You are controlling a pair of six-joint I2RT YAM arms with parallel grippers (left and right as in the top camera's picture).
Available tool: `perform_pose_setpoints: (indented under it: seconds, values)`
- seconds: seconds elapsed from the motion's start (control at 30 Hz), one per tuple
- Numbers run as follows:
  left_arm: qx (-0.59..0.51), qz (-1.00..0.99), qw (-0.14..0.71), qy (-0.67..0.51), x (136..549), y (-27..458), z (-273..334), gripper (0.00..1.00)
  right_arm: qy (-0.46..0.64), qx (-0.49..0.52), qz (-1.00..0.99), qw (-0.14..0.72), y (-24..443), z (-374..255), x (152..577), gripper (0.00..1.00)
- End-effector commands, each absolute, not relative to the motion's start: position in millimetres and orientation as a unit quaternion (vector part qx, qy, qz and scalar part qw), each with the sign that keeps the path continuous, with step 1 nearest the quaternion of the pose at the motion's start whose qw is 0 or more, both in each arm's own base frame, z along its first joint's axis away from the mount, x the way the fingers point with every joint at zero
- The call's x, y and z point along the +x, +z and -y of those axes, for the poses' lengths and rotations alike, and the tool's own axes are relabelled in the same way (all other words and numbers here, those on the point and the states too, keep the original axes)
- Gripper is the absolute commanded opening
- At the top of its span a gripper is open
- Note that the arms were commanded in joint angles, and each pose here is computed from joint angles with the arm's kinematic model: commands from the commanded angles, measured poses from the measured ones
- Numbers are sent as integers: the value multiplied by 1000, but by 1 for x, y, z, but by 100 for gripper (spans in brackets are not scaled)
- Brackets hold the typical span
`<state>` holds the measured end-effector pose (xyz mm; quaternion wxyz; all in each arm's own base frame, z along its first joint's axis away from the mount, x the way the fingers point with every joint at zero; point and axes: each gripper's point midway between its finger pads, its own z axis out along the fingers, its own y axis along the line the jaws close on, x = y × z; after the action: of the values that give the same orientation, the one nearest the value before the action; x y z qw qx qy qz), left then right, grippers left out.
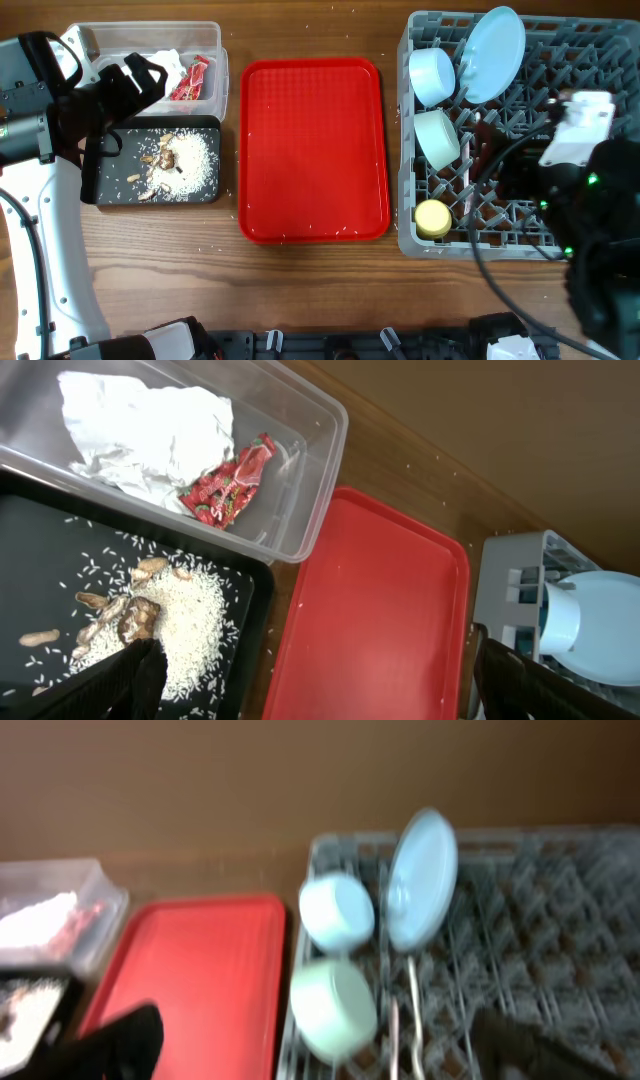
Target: Sort waste into correct bins and load items into the dishwasher rack
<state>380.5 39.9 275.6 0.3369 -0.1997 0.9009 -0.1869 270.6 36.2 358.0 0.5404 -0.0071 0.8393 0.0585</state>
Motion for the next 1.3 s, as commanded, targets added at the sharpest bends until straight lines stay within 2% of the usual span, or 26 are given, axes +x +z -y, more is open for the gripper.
perform_pose_setpoints:
  seconds: [0.0,0.17,0.4,0.57,1.17,1.27]
  values:
    - [-192,-902,341,-183,382,277,-42,100,60,-107,-802,584,316,-51,265,100]
    - [-192,-902,341,-183,382,277,-42,100,100,-81,-717,685,244,-54,252,100]
    - [-192,-902,341,-183,382,277,-42,100,100,-81,-715,687,180,-53,245,100]
    - [-192,-902,341,-183,382,277,-42,100,102,-81,-689,713,184,-52,240,100]
    - [-191,-902,342,-181,381,277,-42,100,100,-81,-703,700,175,-52,241,100]
    - [-175,-899,380,-131,366,292,-49,100,100,-81,-703,700,175,-52,241,100]
